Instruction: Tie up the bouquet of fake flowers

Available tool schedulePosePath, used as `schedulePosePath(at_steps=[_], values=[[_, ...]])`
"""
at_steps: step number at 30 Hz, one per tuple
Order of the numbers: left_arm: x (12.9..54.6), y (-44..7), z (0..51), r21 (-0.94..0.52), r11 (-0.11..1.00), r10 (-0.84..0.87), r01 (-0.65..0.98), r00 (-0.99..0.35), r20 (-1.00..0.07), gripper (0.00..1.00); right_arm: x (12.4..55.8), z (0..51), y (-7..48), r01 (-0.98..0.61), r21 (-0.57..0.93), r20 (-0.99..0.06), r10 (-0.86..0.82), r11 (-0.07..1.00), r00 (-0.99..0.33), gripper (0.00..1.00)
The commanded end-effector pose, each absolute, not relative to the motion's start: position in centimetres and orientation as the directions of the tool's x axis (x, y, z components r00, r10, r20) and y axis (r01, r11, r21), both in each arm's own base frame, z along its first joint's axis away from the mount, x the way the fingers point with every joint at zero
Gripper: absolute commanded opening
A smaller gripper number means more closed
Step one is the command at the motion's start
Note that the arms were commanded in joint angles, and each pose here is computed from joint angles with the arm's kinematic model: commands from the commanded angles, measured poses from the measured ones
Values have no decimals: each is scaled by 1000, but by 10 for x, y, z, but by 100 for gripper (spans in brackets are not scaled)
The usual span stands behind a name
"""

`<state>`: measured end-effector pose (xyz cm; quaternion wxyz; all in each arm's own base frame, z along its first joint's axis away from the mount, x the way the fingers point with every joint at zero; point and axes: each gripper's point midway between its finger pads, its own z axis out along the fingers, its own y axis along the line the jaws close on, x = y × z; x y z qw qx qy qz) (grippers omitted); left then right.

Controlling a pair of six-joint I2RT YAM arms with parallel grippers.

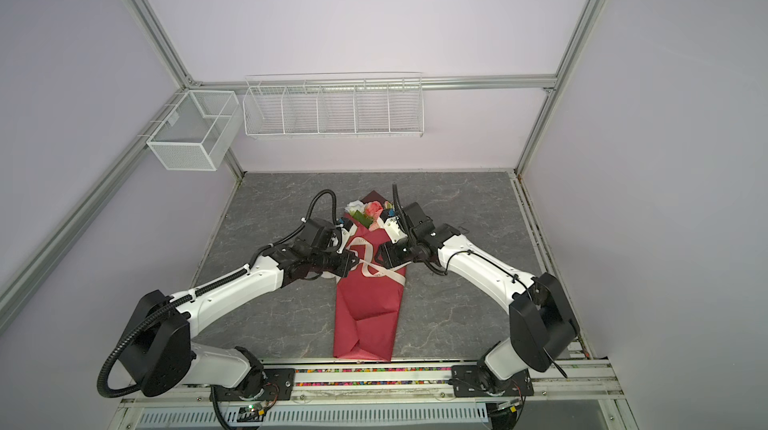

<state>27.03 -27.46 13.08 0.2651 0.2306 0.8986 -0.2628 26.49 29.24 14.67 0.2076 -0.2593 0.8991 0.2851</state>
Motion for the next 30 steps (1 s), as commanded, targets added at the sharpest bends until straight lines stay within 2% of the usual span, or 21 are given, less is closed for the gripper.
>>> schedulePosePath(at_steps=[1, 4, 8, 16, 23, 26, 30], values=[[274, -274, 131, -351, 767, 253, 538, -755, -605, 0, 253, 127, 308, -637, 359, -581, -371, 682, -725, 44], [274, -275, 128, -357, 767, 252, 533, -762, -596, 0, 248, 115, 325, -654, 363, -596, -375, 663, -710, 42], [276, -276, 126, -360, 773, 248, 523, -771, -587, 0, 262, 98, 332, -599, 356, -578, -335, 717, -744, 41], [275, -277, 122, -375, 772, 244, 513, -785, -570, 0, 280, 82, 338, -584, 319, -610, -309, 747, -729, 43], [275, -278, 118, -381, 776, 238, 503, -792, -563, 0, 270, 63, 344, -606, 320, -581, -354, 728, -733, 44], [276, -278, 117, -381, 780, 235, 496, -797, -556, 0, 267, 58, 344, -607, 310, -576, -364, 731, -732, 41], [276, -275, 113, -374, 790, 235, 485, -804, -547, 0, 265, 59, 340, -614, 299, -571, -378, 730, -729, 28]])
